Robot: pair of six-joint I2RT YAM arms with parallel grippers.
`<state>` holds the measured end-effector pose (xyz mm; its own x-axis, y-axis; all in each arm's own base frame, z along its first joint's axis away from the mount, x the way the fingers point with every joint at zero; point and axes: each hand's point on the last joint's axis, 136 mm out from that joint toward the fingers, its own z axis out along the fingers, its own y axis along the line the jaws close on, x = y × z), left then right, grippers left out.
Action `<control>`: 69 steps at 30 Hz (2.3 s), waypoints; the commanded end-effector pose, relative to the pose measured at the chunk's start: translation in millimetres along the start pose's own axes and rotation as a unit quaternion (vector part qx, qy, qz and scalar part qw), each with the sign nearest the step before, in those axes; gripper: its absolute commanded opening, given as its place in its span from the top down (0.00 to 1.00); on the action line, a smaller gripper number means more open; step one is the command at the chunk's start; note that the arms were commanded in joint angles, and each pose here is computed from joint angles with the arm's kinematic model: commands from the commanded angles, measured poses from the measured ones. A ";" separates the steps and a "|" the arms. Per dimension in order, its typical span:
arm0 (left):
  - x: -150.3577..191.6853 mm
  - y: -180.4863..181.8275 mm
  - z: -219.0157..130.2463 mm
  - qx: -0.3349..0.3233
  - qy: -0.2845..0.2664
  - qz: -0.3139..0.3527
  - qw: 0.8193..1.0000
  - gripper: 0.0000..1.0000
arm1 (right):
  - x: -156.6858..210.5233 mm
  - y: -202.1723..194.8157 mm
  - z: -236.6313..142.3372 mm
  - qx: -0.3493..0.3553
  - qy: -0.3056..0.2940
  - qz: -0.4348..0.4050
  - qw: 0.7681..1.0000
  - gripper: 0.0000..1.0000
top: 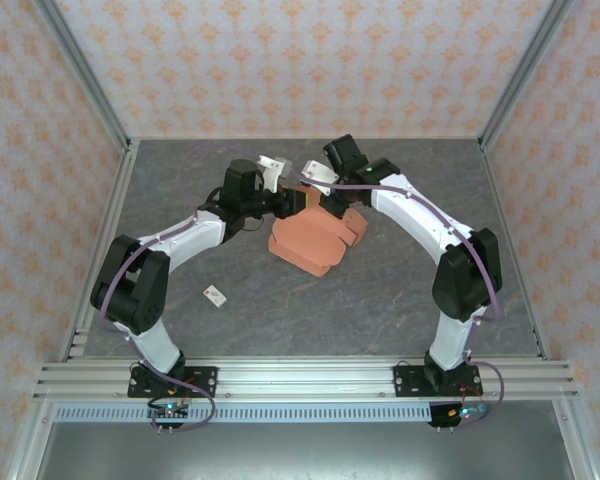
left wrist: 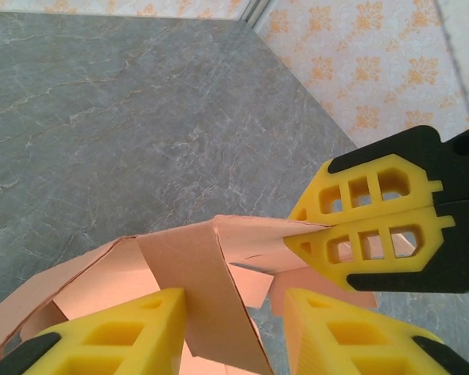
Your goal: Fold the paper box
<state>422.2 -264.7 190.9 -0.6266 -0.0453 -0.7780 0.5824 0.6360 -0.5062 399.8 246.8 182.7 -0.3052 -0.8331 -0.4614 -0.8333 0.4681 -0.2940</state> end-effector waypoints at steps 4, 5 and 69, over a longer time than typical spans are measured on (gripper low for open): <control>-1.9 1.5 -31.0 -0.043 -0.007 0.027 0.999 0.56 | -0.1 -13.8 -12.5 0.035 0.005 -0.006 0.999 1.00; 0.0 5.4 -35.6 -0.054 -0.007 0.027 0.998 0.56 | 1.6 -15.8 -13.1 0.039 0.011 -0.007 0.999 1.00; 72.2 90.5 -60.5 -0.204 0.053 -0.018 0.977 0.41 | 18.5 -38.5 53.4 0.287 0.008 -0.276 0.917 1.00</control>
<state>394.7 -166.5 113.5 -0.7160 0.0107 -0.6980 0.3350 0.8825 -0.3301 449.6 228.1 122.4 0.0682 -0.9914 -0.1118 -0.5503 0.0561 -0.8331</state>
